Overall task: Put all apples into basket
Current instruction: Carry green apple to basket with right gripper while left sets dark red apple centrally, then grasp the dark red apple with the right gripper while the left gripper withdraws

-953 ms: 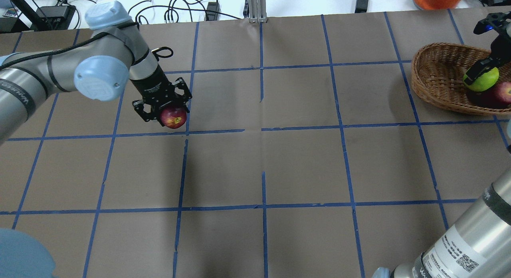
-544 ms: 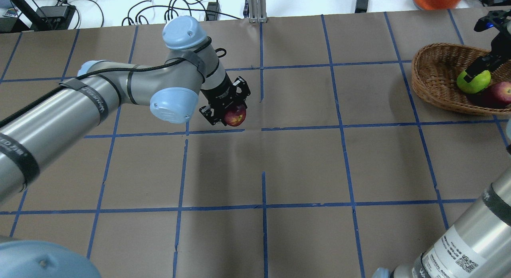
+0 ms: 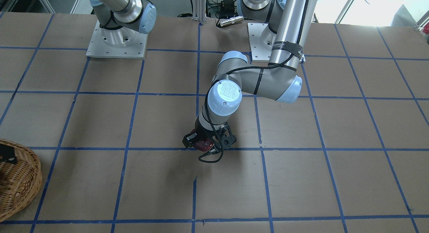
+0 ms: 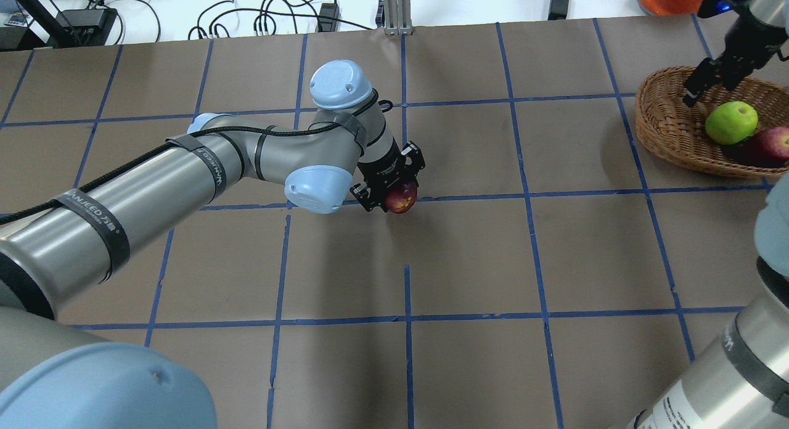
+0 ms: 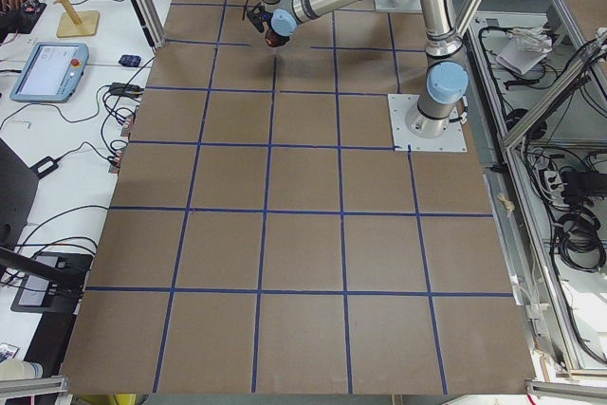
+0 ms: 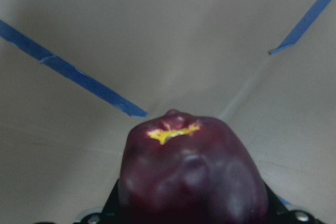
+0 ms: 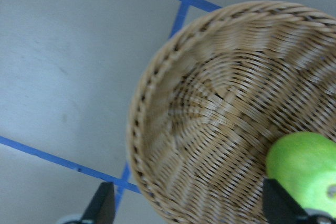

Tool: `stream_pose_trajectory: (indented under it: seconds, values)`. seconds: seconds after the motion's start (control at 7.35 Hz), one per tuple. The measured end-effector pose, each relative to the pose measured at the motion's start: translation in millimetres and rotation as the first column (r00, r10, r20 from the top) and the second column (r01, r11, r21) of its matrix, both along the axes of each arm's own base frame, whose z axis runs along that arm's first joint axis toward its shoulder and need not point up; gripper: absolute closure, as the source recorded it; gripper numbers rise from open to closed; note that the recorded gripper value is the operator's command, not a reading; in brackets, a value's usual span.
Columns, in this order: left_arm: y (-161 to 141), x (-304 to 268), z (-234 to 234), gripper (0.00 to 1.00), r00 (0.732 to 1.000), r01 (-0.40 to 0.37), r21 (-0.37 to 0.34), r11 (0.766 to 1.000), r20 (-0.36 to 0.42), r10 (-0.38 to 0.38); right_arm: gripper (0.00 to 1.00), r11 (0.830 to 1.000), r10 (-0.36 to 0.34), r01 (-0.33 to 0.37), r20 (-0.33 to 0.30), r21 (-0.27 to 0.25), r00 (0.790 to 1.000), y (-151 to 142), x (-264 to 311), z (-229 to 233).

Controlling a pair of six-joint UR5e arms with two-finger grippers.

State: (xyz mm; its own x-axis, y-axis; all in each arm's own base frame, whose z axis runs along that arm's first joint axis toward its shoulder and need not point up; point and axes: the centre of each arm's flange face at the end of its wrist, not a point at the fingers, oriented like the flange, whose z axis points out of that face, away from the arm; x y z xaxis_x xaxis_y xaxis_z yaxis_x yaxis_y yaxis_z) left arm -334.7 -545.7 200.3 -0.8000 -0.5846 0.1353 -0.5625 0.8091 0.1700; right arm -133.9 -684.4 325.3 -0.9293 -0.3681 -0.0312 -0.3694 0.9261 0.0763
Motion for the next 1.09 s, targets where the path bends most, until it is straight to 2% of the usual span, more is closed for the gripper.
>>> stream_pose_trajectory:
  seconds: [0.27, 0.54, 0.82, 0.95, 1.09]
  values:
    - [-1.3, -1.9, 7.7, 0.00, 1.000, 0.010, -0.009, 1.000, -0.003, -0.010, 0.00, 0.998, -0.036, 0.035, 0.034, 0.052, 0.999, 4.7, 77.0, -1.0]
    - [-2.8, 10.7, 49.9, 0.00, 0.997, 0.074, -0.039, 0.997, -0.009, -0.074, 0.00, 0.993, -0.083, 0.078, 0.055, 0.088, 0.995, 18.6, 134.0, -8.3]
    - [-9.7, 60.8, 127.4, 0.00, 0.983, 0.183, -0.012, 0.983, 0.005, -0.183, 0.00, 0.991, -0.067, 0.058, 0.074, 0.120, 0.995, 40.6, 215.3, -19.3]
    - [-11.0, 94.1, 175.0, 0.04, 0.973, 0.230, -0.013, 0.973, 0.012, -0.230, 0.00, 0.992, -0.053, 0.042, 0.094, 0.118, 0.994, 52.6, 264.5, -23.4]
    - [-2.5, 120.7, 215.2, 0.04, 0.951, 0.306, -0.024, 0.952, 0.045, -0.304, 0.00, 0.996, 0.000, -0.009, 0.106, 0.086, 0.994, 63.4, 316.9, -24.4]
